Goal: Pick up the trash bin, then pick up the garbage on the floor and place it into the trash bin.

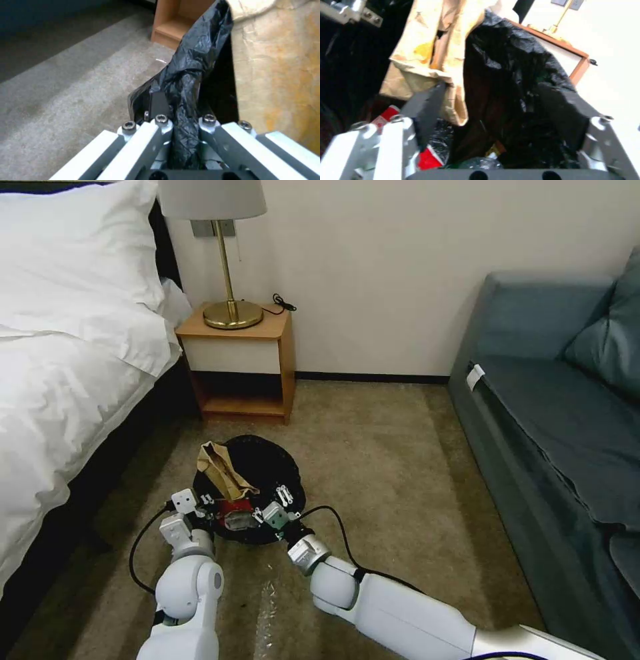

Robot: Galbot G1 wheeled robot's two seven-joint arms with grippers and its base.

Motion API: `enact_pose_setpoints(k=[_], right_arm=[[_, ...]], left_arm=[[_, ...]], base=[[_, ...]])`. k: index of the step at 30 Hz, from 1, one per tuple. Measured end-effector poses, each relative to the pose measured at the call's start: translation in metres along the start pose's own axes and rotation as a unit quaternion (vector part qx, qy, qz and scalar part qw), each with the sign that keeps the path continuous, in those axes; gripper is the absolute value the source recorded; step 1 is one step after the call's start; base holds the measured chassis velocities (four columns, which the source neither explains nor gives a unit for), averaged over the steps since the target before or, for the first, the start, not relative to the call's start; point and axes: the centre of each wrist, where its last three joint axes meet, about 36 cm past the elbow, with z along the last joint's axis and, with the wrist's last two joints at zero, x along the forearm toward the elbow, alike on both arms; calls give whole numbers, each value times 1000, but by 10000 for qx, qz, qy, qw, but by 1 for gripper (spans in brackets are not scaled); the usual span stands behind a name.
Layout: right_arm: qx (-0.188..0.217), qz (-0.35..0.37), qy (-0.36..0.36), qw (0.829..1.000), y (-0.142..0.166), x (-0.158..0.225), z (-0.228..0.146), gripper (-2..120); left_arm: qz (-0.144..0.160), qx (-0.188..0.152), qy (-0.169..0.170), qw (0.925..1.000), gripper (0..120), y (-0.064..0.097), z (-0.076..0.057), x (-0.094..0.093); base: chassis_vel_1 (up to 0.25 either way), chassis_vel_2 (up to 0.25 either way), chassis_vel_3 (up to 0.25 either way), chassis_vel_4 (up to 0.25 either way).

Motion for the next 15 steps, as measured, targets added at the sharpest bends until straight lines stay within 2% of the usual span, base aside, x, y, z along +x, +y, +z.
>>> enact_pose_setpoints(k=[4, 5, 6, 15], right_arm=[[-4, 36, -28, 10000, -3, -1, -1, 87], [-5, 61, -48, 10000, -6, -2, -2, 95], [-3, 80, -59, 10000, -8, -2, -3, 98], [27, 191, -122, 9997, -22, -3, -5, 100]], left_arm=[[-21, -4, 12, 10000, 3, 1, 1, -2], [-38, -4, 16, 10000, 3, 1, 1, -3], [-55, -2, 16, 10000, 3, 2, 1, -4], [-125, 2, 3, 9999, 3, 3, -1, -8]], base=[[0, 0, 0, 0], [0, 0, 0, 0], [0, 0, 0, 0], [0, 0, 0, 0]])
